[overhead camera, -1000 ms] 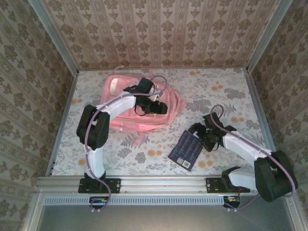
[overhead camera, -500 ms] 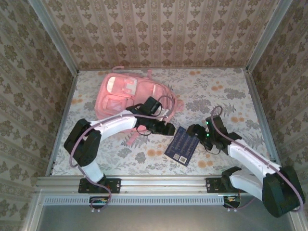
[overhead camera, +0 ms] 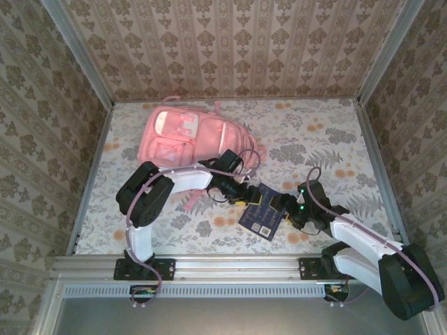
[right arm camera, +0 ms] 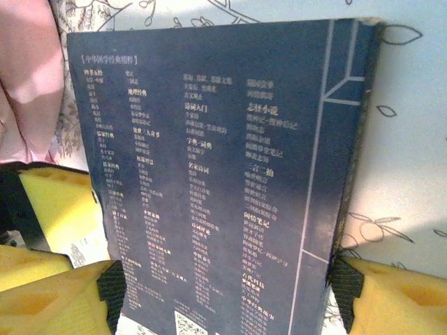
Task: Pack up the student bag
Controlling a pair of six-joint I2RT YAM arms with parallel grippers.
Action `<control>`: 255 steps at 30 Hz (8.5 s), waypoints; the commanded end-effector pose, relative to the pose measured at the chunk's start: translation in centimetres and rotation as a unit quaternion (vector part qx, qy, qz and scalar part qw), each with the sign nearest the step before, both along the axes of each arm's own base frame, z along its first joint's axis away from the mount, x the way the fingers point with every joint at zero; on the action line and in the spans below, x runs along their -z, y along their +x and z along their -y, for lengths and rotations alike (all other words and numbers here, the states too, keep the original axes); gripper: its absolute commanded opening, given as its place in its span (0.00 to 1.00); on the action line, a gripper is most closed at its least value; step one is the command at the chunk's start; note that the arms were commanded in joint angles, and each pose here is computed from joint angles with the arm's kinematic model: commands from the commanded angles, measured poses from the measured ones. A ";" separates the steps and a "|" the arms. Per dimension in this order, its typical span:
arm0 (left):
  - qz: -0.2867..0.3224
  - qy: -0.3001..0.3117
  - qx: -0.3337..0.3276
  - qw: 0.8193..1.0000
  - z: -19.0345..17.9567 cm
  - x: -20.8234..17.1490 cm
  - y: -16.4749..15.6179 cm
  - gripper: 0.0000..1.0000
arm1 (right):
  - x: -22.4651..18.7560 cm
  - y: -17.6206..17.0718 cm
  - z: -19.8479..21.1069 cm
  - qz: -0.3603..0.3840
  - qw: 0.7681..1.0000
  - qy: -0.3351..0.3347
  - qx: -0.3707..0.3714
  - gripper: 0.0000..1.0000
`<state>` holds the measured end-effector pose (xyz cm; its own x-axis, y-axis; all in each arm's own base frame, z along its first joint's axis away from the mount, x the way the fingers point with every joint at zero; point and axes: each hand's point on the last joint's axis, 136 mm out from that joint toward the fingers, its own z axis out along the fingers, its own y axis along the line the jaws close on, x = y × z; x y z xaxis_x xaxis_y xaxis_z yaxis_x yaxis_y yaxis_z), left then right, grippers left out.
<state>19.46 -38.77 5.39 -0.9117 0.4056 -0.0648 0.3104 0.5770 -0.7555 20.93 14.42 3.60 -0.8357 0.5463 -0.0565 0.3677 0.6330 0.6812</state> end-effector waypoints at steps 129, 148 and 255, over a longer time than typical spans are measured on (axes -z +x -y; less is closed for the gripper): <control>0.121 0.060 -0.183 0.974 -9.2 -5.4 20.4 0.57 | -10.9 4.3 0.3 0.232 0.972 0.027 -0.011 0.00; 0.088 0.043 -0.152 0.984 -6.5 -3.2 20.3 0.47 | -9.8 4.2 0.3 0.225 0.973 0.042 0.000 0.00; 0.081 -0.064 -0.148 0.984 -5.3 -10.4 17.7 0.00 | -13.2 7.8 -1.7 0.278 0.944 -0.167 -0.055 0.59</control>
<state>33.81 -32.53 13.98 -0.9813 0.1416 -0.1304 0.1885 0.5685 -0.8008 30.17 15.27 18.08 -0.6290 0.4433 -0.6387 0.0044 0.8235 0.5673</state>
